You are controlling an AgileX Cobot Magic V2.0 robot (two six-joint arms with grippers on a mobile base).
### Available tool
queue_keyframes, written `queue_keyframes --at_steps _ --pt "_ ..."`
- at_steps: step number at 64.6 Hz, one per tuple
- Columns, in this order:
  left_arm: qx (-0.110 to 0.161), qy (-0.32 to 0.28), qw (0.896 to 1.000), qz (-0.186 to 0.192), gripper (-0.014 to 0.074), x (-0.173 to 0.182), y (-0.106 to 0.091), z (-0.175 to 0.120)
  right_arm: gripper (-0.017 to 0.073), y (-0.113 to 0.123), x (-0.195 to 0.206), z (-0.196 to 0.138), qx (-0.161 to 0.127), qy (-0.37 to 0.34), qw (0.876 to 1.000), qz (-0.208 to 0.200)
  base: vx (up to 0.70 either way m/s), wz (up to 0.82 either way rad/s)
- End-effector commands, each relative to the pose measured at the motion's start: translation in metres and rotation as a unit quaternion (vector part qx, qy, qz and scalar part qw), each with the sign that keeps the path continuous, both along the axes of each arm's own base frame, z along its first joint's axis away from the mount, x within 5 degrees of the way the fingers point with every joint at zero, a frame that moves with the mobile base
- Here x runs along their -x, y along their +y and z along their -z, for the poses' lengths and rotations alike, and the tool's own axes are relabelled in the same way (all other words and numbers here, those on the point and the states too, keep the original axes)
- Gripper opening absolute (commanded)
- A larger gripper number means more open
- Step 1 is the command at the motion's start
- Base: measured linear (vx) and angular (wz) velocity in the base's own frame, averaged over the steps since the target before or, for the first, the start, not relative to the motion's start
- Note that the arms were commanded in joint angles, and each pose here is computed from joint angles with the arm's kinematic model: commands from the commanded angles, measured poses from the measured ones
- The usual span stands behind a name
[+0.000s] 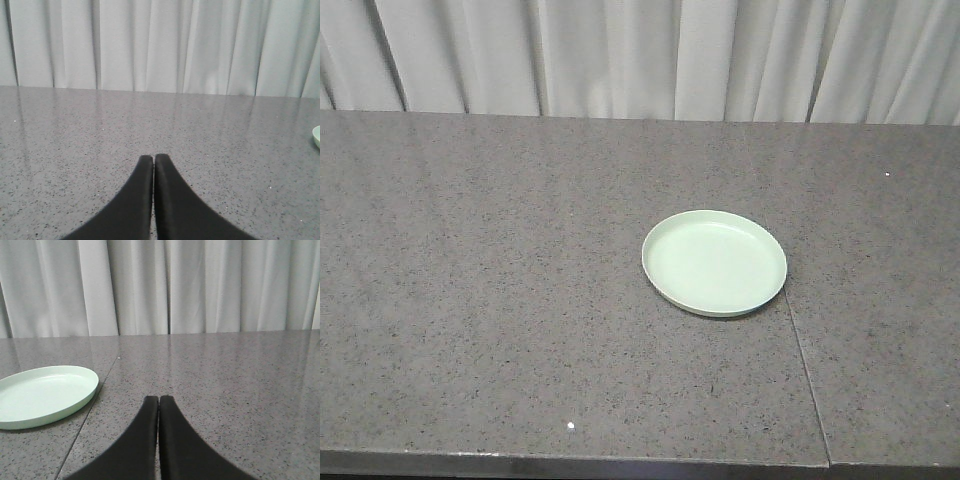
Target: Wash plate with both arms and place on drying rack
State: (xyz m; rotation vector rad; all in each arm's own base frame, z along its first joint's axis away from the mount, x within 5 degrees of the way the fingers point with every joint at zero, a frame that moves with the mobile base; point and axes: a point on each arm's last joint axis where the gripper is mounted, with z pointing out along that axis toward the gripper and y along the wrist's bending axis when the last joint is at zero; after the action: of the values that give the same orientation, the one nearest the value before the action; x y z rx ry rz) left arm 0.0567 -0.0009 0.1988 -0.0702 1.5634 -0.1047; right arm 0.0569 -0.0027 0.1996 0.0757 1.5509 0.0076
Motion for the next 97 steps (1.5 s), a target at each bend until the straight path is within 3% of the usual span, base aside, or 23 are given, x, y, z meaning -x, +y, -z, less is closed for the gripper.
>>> queue_keyframes --at_steps 1,64,71,85,88,97 --pt "0.003 -0.035 0.999 0.005 -0.0006 0.001 -0.001 -0.002 -0.0002 0.0 0.001 -0.001 0.004 -0.034 0.999 -0.001 0.0 0.0" --pt "0.003 -0.035 0.999 0.005 -0.0006 0.001 -0.001 -0.002 -0.0002 0.001 0.001 -0.003 0.001 -0.043 0.999 -0.002 0.0 0.0" --pt "0.003 -0.035 0.999 0.005 -0.0006 0.001 -0.001 -0.002 -0.0002 0.001 0.001 -0.008 -0.055 -0.076 0.996 -0.007 0.0 0.0" --pt "0.003 -0.035 0.999 0.005 -0.0006 0.001 -0.001 -0.002 -0.0002 -0.002 0.003 -0.018 -0.228 -0.122 0.966 -0.015 0.0 0.0" --pt "0.003 -0.035 0.999 0.005 -0.0006 0.001 -0.001 -0.002 -0.0002 -0.002 0.005 -0.024 -0.238 -0.124 0.963 -0.018 0.0 0.0" --pt "0.003 -0.035 0.999 0.005 -0.0006 0.001 -0.001 -0.002 0.0006 0.001 0.012 -0.058 -0.217 -0.119 0.969 -0.028 0.0 0.0"
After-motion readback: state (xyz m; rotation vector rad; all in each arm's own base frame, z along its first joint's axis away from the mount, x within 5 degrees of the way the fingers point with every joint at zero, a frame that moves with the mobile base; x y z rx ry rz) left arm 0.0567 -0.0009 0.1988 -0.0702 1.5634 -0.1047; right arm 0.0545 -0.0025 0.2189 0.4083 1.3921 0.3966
